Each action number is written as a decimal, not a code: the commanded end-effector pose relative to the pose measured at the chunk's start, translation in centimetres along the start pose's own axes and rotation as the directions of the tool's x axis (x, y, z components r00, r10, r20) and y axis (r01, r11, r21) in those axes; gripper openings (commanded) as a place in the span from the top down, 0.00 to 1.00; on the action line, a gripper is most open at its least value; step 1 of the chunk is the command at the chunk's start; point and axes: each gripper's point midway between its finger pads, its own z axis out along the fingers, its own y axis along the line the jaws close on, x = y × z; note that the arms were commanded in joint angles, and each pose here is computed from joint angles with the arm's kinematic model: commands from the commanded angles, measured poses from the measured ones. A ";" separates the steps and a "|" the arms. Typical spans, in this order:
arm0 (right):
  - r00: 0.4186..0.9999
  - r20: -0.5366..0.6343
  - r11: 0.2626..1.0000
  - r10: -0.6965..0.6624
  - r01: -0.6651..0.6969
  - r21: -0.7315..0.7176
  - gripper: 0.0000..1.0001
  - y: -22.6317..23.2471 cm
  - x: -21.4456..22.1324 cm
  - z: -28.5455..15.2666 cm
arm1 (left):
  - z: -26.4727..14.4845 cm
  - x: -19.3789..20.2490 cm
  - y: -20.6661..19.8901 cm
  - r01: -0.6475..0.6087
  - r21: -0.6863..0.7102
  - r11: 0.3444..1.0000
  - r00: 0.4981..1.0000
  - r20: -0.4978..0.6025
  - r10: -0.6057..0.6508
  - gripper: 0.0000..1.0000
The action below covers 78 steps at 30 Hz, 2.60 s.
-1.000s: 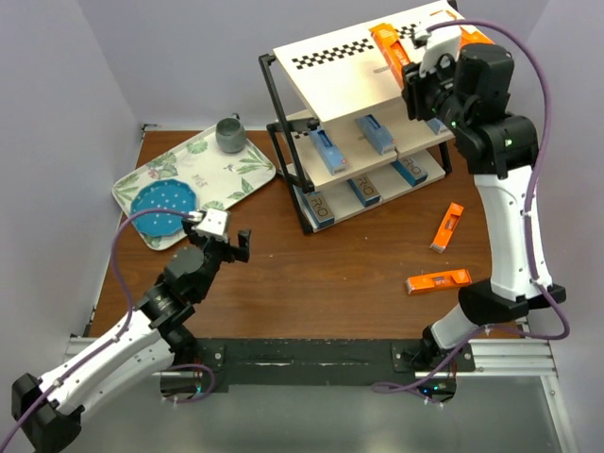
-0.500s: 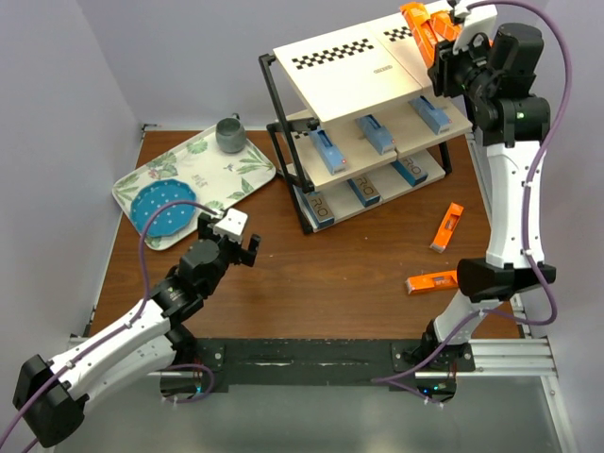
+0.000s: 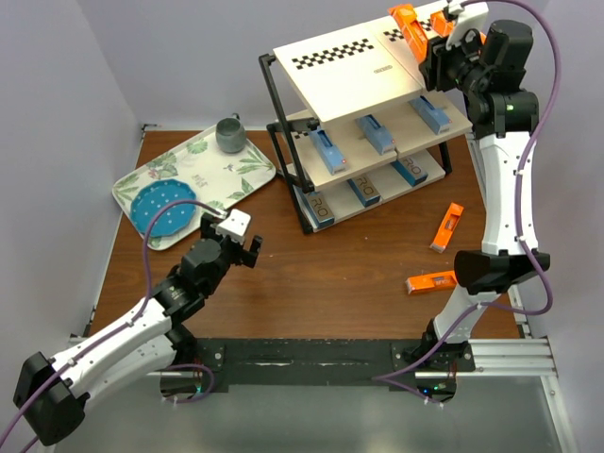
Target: Place and organize the toothpastes onto the shelf
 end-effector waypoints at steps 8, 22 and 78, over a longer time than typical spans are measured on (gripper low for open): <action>0.994 0.108 1.000 0.021 -0.023 0.014 0.50 -1.1 -2.6 -1.0 | 0.2 -2.6 0.0 0.007 0.010 1.000 0.998 0.066 -0.008 0.02; 0.990 0.130 0.990 0.061 -0.043 -0.136 0.62 -0.3 -1.6 -1.1 | 0.3 -2.5 -0.3 0.003 0.027 1.000 0.998 0.060 -0.005 0.03; 0.947 0.122 0.898 0.299 -0.322 0.301 0.02 -1.4 7.0 -13.7 | 0.1 -3.0 -0.8 0.017 0.059 0.998 0.997 0.074 -0.022 0.03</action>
